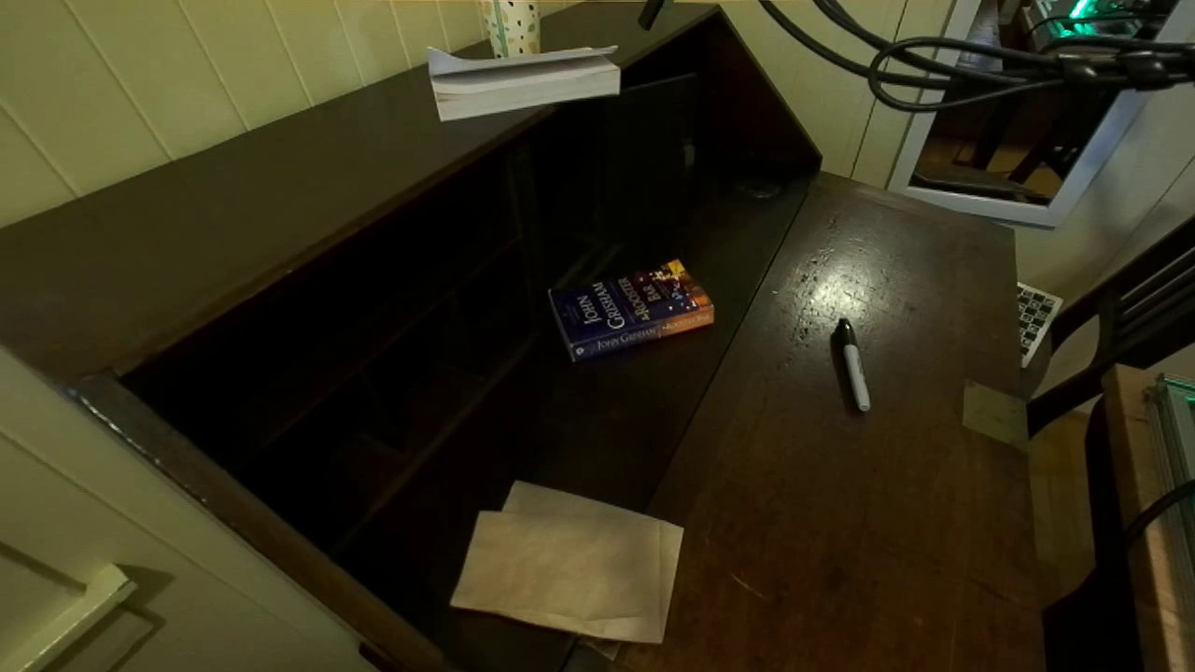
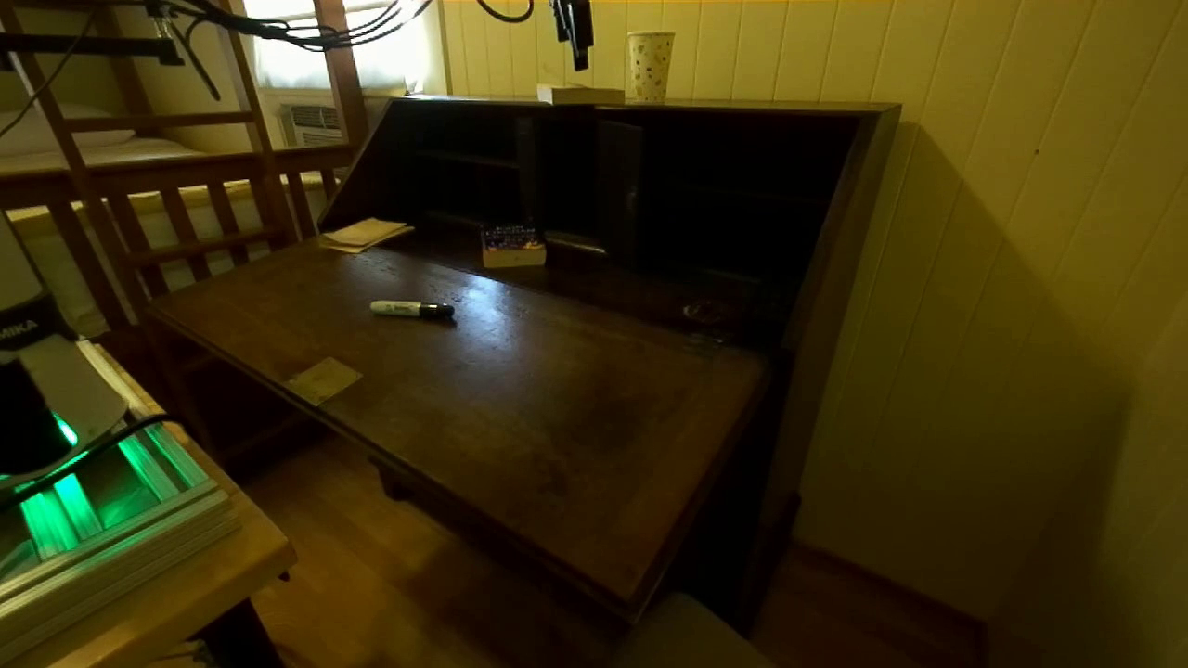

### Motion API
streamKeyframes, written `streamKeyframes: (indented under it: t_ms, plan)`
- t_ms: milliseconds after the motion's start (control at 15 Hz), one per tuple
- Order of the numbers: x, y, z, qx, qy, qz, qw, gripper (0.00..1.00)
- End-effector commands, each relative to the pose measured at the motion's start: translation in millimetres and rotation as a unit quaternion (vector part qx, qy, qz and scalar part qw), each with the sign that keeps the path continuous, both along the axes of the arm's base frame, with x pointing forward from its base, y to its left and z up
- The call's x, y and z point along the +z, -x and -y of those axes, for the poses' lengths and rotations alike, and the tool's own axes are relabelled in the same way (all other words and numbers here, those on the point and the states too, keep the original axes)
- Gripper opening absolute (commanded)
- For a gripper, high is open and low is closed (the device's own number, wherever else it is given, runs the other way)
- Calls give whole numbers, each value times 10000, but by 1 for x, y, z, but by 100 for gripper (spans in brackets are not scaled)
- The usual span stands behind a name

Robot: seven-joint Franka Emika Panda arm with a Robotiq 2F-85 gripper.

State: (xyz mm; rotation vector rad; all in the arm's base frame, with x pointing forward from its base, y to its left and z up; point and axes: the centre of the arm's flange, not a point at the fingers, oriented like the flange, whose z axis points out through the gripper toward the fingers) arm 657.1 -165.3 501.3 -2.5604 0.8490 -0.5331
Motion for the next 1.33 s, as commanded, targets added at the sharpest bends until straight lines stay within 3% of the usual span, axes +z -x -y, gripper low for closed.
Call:
streamKeyframes:
  t_ms: [0, 400, 1267]
  plan:
    - [-11, 21, 13, -253, -572, 80, 9980, 100]
    - [-38, 33, 34, -8, -1269, 519, 9906, 100]
    - [-73, 42, 51, 654, -1902, 729, 9768, 100]
